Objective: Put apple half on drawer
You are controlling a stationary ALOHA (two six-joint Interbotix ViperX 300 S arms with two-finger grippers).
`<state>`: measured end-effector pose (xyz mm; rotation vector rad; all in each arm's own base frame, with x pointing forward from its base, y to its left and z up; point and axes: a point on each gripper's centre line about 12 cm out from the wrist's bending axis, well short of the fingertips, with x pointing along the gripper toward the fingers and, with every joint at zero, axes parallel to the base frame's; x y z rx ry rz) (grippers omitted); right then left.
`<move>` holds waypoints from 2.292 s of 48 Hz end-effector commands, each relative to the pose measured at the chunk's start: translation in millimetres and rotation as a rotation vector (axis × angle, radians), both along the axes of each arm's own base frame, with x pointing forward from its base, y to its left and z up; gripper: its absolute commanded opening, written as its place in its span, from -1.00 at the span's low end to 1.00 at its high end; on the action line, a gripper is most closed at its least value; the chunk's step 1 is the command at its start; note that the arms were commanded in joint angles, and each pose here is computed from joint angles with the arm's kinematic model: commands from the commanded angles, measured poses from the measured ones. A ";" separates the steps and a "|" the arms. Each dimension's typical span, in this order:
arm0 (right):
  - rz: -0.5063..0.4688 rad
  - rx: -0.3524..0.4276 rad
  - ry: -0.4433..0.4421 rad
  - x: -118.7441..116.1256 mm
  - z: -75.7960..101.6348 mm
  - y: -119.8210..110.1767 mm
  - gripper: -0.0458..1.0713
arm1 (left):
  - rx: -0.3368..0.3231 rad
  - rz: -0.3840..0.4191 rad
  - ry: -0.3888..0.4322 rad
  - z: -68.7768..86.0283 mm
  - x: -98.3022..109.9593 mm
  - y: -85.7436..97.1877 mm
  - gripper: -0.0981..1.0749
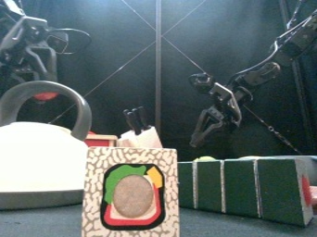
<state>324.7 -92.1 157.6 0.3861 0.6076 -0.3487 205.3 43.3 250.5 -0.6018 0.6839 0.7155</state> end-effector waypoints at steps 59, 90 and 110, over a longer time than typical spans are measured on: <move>0.006 -0.022 -0.022 9.9 7.7 -5.4 -0.26 | 0.094 0.077 -0.004 -38.0 66.4 88.4 0.51; 0.012 -0.026 -0.021 10.1 7.7 -4.8 -0.26 | 0.095 0.076 -0.003 -38.4 66.1 88.4 0.82; 0.013 -0.028 -0.022 10.5 8.2 -4.9 -0.26 | 0.127 0.046 -0.031 -25.5 72.6 84.5 0.81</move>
